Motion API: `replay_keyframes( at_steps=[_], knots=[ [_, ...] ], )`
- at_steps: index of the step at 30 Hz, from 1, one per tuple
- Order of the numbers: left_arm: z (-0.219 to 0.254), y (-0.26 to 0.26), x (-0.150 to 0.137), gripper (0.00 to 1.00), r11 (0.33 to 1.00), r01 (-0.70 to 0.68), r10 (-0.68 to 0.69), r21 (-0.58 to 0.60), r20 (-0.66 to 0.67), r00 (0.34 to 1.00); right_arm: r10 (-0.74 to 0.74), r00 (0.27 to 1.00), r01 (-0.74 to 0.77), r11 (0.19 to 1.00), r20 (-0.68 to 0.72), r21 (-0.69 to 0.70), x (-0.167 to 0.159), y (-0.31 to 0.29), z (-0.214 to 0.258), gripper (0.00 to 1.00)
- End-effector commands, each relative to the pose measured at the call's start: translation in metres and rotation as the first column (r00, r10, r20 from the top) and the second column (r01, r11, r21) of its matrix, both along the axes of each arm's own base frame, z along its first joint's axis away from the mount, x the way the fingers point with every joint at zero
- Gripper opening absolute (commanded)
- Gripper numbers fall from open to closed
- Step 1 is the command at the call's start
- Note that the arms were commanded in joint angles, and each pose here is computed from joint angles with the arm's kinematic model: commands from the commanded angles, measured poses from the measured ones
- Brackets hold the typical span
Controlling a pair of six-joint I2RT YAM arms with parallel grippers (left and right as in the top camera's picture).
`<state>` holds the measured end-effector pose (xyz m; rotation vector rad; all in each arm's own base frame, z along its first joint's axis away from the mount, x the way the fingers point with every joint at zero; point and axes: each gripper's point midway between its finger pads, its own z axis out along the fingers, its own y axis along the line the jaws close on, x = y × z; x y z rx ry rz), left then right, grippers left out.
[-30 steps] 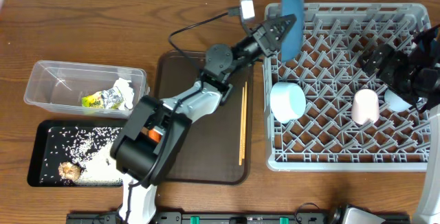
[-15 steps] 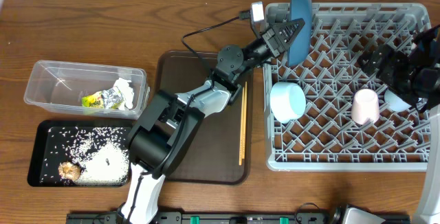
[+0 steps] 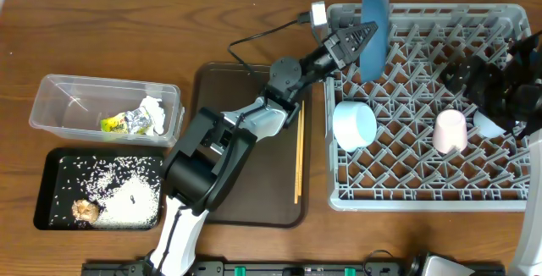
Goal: Sort waste into correct bins and load items into the dishwasher rack
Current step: 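Lower the blue plate upright into the rack's left side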
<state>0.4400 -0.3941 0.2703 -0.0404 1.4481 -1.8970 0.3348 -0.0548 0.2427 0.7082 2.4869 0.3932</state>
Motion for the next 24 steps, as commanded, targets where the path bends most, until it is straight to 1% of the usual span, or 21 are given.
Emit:
replay_keyframes(
  at_steps=[1, 7, 10, 14, 17, 22, 24],
  knots=[
    [0.007, -0.003, 0.001, 0.06, 1.0, 0.013, -0.013, 0.002, 0.018, 1.0, -0.005, 1.0, 0.005, 1.0, 0.005, -0.009, 0.0, -0.004, 0.003, 0.97],
    [0.013, -0.007, -0.005, 0.06, 1.0, 0.017, -0.017, 0.002, 0.061, 0.998, -0.005, 1.0, 0.005, 1.0, 0.005, -0.009, 0.0, -0.004, 0.003, 0.97],
    [0.027, -0.012, -0.014, 0.06, 0.998, 0.053, -0.056, 0.021, 0.156, 0.986, -0.005, 1.0, 0.005, 1.0, 0.005, -0.009, 0.0, -0.004, 0.003, 0.97],
    [0.046, -0.017, -0.019, 0.07, 0.997, 0.081, -0.081, 0.007, 0.204, 0.976, -0.005, 1.0, 0.005, 1.0, 0.005, -0.009, 0.0, -0.004, 0.003, 0.98],
    [0.045, -0.021, -0.018, 0.06, 0.997, 0.072, -0.071, 0.005, 0.184, 0.98, -0.004, 1.0, 0.004, 1.0, 0.003, -0.009, 0.0, -0.004, 0.003, 0.97],
    [0.023, -0.032, -0.007, 0.06, 0.998, 0.039, -0.043, 0.053, 0.074, 0.996, -0.004, 1.0, 0.004, 1.0, 0.001, -0.008, -0.001, -0.004, 0.002, 0.97],
    [0.019, -0.035, -0.008, 0.06, 0.997, 0.027, -0.033, 0.071, 0.084, 0.996, -0.004, 1.0, 0.004, 1.0, -0.001, -0.007, -0.001, -0.004, 0.002, 0.97]
  ],
)
